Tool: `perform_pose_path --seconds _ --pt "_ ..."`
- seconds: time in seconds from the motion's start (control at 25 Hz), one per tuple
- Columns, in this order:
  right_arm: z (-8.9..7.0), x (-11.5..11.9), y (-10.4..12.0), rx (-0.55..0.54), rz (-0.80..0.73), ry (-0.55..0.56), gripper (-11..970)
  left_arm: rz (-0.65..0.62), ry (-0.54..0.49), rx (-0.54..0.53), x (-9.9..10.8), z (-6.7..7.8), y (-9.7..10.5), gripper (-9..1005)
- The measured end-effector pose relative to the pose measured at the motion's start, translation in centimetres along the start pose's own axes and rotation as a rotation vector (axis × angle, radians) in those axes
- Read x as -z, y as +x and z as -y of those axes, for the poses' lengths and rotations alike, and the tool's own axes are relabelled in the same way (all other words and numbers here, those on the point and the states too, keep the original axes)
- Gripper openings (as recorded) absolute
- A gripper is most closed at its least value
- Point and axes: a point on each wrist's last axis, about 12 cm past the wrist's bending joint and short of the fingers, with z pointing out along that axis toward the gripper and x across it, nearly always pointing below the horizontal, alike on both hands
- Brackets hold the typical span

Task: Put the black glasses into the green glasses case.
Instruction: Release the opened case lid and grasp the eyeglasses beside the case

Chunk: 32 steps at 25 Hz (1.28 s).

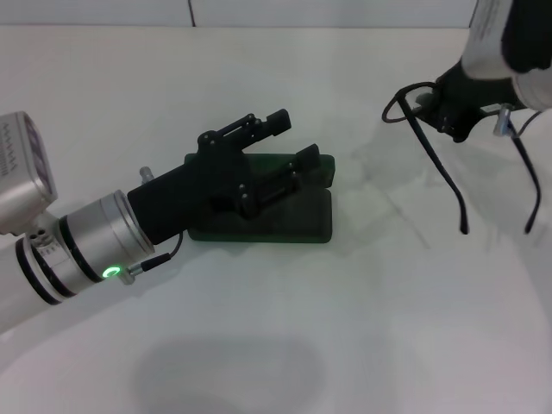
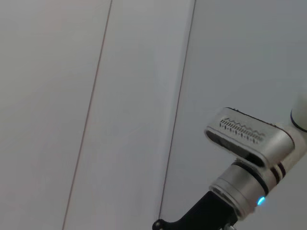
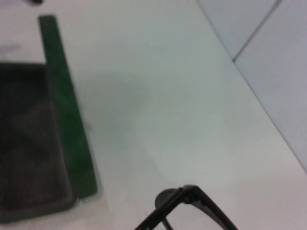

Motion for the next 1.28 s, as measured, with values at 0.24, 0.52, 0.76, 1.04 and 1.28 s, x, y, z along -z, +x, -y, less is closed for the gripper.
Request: perform_pose_path --seconds 0.24,0.52,0.76,1.04,1.28 --pt "0.3 0.7 1.0 -0.180 0.106 -0.027 107 -0.001 0.005 -0.005 0.0 -0.1 -0.1 649" --pt "-0.4 -0.7 1.9 -0.261 -0.063 -0.119 117 -0.008 0.017 -0.005 -0.2 -0.1 -0.2 649" --pt "-0.5 -0.8 0.7 -0.253 -0.240 -0.193 146 -0.016 0.026 -0.005 -0.2 0.0 -0.1 650" --pt "-0.6 -1.0 -0.4 -0.198 -0.333 -0.165 184 -0.023 0.040 -0.008 -0.5 0.1 -0.1 649" --pt "-1.2 -1.4 -0.6 -0.166 -0.371 -0.165 217 -0.023 0.044 -0.008 -0.6 0.1 -0.1 649"
